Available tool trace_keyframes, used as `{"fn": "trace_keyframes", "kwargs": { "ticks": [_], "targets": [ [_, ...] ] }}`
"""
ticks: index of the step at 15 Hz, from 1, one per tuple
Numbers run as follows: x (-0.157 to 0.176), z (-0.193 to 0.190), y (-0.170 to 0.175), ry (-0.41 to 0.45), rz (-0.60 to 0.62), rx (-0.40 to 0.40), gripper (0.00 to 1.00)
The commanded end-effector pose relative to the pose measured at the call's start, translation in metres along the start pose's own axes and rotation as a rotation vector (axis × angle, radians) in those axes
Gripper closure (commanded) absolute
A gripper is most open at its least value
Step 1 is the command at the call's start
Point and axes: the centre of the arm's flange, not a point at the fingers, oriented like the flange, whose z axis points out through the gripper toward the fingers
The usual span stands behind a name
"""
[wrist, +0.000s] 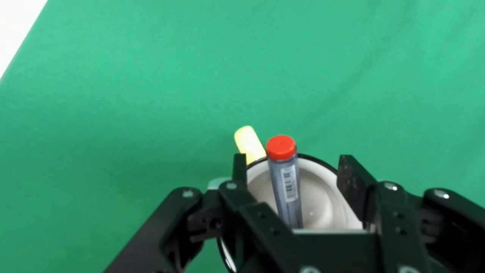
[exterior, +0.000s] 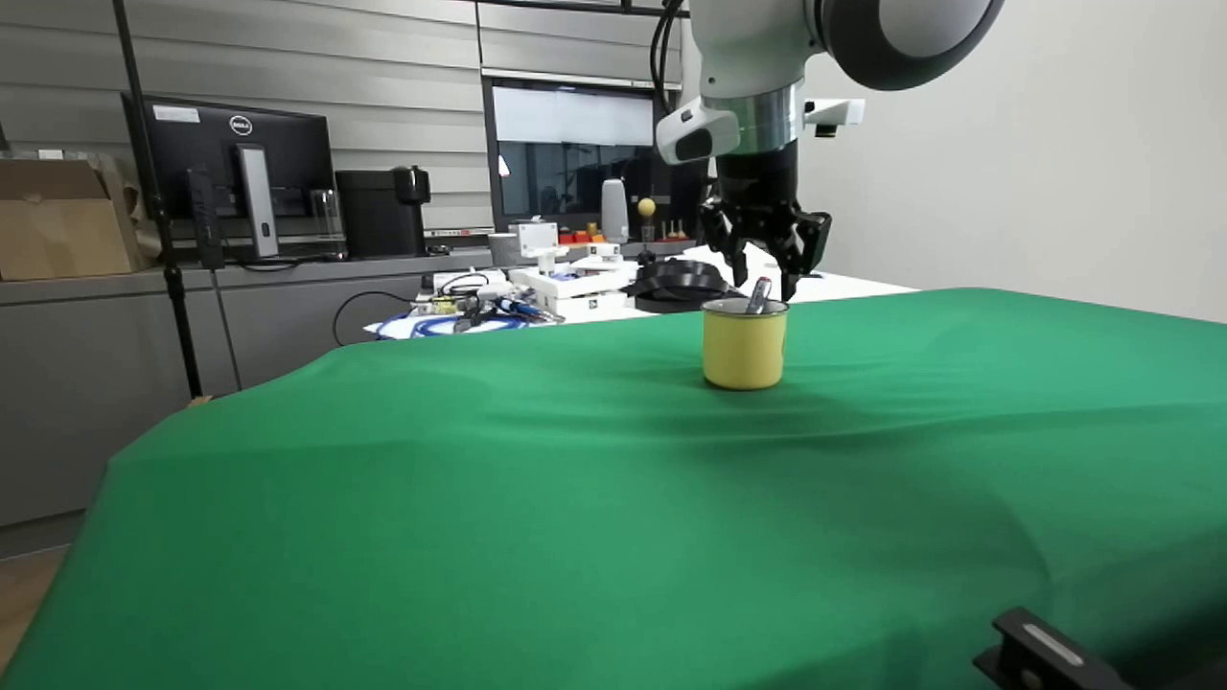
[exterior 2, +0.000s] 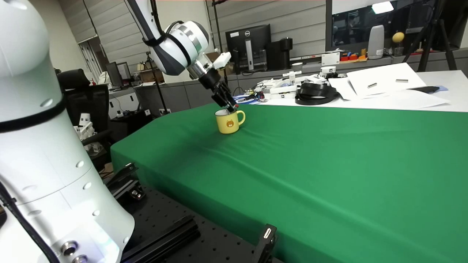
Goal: Place the red marker in the yellow mug
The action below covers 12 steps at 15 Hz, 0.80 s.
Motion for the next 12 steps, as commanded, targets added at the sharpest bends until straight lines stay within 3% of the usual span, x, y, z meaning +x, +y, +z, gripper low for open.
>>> {"fn": "trace_keyframes", "kwargs": {
  "ticks": [1, 3, 6, 12],
  "targets": [
    [-0.016, -0.018, 0.006, -0.041, 0.048, -0.028, 0.06],
    [-0.023, -0.026, 0.007, -0.05, 0.059, -0.039, 0.0],
    [-0.037, -0.033, 0.001, -0.06, 0.079, -0.002, 0.0],
    [-0.026, -0.022, 0.008, -0.041, 0.041, -0.017, 0.0]
  ]
}}
